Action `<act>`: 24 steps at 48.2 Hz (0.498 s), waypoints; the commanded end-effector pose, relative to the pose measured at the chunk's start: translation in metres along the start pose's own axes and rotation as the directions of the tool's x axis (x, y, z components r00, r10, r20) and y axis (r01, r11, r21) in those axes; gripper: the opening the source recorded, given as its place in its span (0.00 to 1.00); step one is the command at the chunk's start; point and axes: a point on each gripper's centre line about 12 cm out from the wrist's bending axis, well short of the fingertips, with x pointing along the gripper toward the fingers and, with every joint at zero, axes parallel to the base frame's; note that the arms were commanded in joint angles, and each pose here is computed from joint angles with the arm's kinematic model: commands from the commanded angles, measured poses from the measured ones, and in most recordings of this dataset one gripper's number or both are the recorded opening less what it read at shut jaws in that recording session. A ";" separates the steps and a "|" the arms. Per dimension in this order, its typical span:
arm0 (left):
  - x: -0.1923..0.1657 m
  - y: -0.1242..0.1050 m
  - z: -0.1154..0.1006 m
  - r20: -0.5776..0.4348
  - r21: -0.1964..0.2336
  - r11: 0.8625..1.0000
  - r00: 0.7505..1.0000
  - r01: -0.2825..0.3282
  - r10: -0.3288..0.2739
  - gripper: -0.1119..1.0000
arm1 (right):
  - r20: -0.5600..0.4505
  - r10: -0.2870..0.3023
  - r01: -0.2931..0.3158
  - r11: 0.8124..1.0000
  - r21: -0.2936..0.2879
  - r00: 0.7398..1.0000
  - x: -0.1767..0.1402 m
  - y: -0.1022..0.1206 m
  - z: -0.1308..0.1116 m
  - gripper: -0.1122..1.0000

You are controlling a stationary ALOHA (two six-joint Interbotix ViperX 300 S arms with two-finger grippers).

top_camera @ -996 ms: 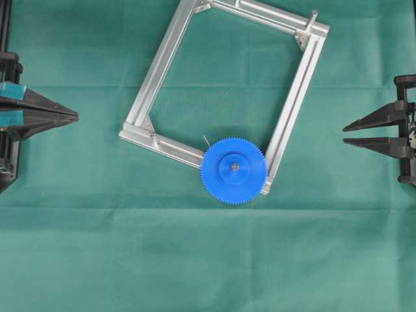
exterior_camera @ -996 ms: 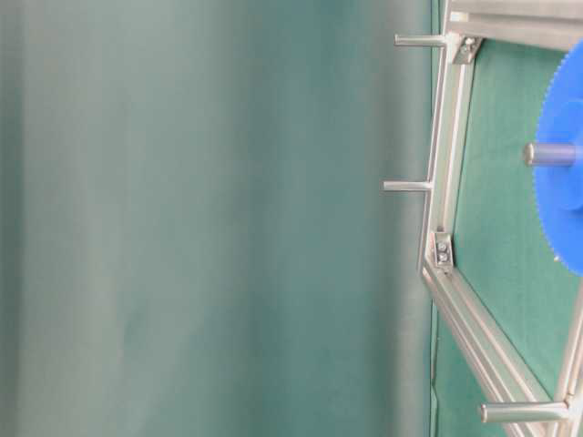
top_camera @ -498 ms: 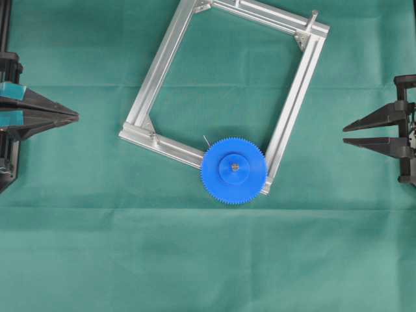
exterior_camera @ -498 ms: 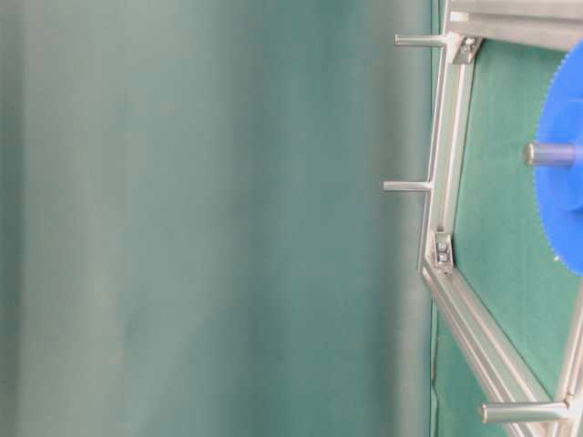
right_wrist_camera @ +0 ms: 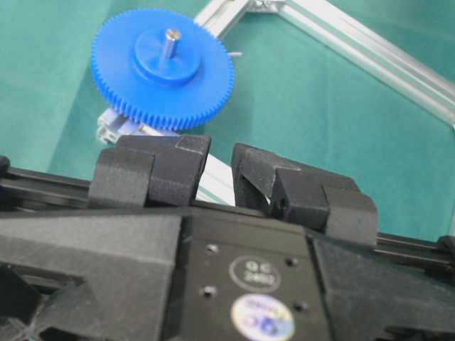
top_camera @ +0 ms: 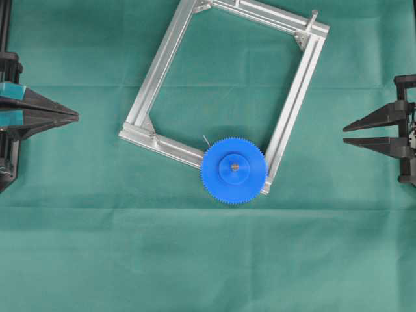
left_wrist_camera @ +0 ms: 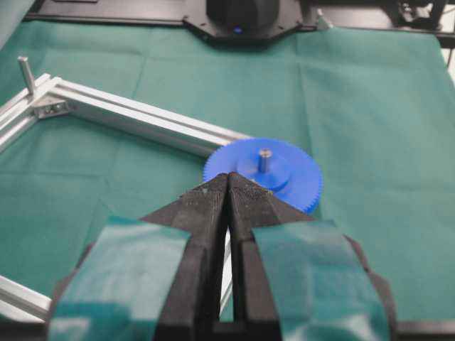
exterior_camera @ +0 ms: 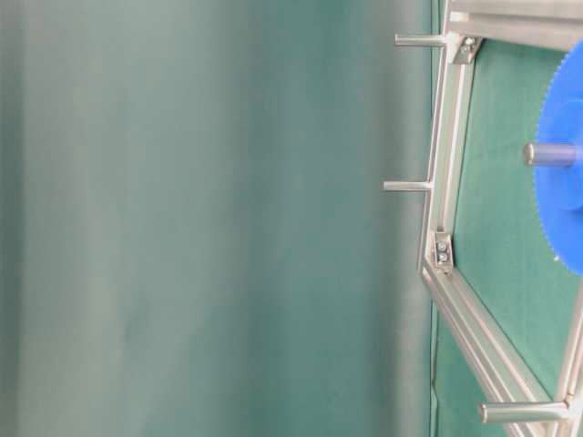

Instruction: Find the location of the shaft and insert the gear.

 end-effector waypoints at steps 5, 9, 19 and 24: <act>0.001 0.000 0.007 0.018 -0.002 1.000 1.000 -0.001 0.001 0.11 | 0.021 0.001 -0.002 1.000 0.000 1.000 0.000 0.001 0.010 0.33; 0.001 0.001 0.006 0.017 -0.002 1.000 1.000 -0.003 0.003 0.11 | 0.021 0.000 0.000 1.000 0.001 1.000 0.000 0.000 0.010 0.33; 0.001 0.001 0.006 0.017 -0.002 1.000 1.000 -0.003 0.003 0.11 | 0.064 0.012 -0.012 1.000 0.002 0.998 -0.001 0.002 0.021 0.33; 0.001 0.001 0.007 0.018 -0.002 1.000 1.000 -0.003 0.003 0.11 | 0.081 0.017 -0.018 1.000 0.002 0.997 0.000 0.003 0.028 0.33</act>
